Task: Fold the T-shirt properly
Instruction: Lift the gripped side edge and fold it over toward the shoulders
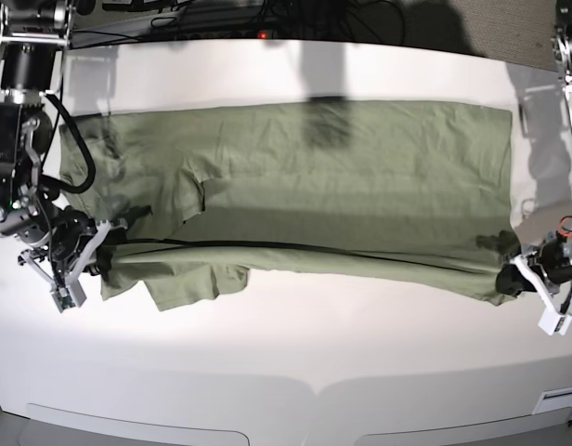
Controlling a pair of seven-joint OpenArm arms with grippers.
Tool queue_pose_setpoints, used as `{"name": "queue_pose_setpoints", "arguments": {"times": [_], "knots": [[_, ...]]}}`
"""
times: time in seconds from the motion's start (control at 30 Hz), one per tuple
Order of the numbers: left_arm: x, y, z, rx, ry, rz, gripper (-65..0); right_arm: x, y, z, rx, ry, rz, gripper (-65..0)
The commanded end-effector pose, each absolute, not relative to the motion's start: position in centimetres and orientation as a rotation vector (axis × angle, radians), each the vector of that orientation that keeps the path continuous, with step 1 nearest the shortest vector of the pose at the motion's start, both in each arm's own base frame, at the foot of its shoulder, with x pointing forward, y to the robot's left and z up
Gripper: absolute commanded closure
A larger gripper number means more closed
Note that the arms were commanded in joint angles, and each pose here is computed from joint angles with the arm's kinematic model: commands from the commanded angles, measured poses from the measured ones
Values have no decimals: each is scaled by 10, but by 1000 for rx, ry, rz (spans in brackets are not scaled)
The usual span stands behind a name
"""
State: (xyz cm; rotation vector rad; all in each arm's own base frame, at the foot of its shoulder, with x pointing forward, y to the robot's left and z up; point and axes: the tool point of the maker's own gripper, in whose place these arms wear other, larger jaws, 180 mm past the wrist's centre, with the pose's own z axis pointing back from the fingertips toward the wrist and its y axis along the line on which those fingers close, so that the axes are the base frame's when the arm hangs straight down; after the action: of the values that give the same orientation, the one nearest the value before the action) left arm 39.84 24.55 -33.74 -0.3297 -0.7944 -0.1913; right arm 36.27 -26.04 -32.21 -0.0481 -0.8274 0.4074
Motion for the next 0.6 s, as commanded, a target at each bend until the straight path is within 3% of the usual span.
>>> {"name": "queue_pose_setpoints", "arguments": {"times": [0.0,0.37,0.57], "knots": [[405,252,-313,-329,-865,-195,0,369,-263,-301,-77,-892,414,0],[368,237,-308,-349,-858,-239,0,341,-258,-291,-192,-904,430,0],[356,237,-316,-326,-763,-256,0,329,-266,-292,-275,-857,446,0]]}}
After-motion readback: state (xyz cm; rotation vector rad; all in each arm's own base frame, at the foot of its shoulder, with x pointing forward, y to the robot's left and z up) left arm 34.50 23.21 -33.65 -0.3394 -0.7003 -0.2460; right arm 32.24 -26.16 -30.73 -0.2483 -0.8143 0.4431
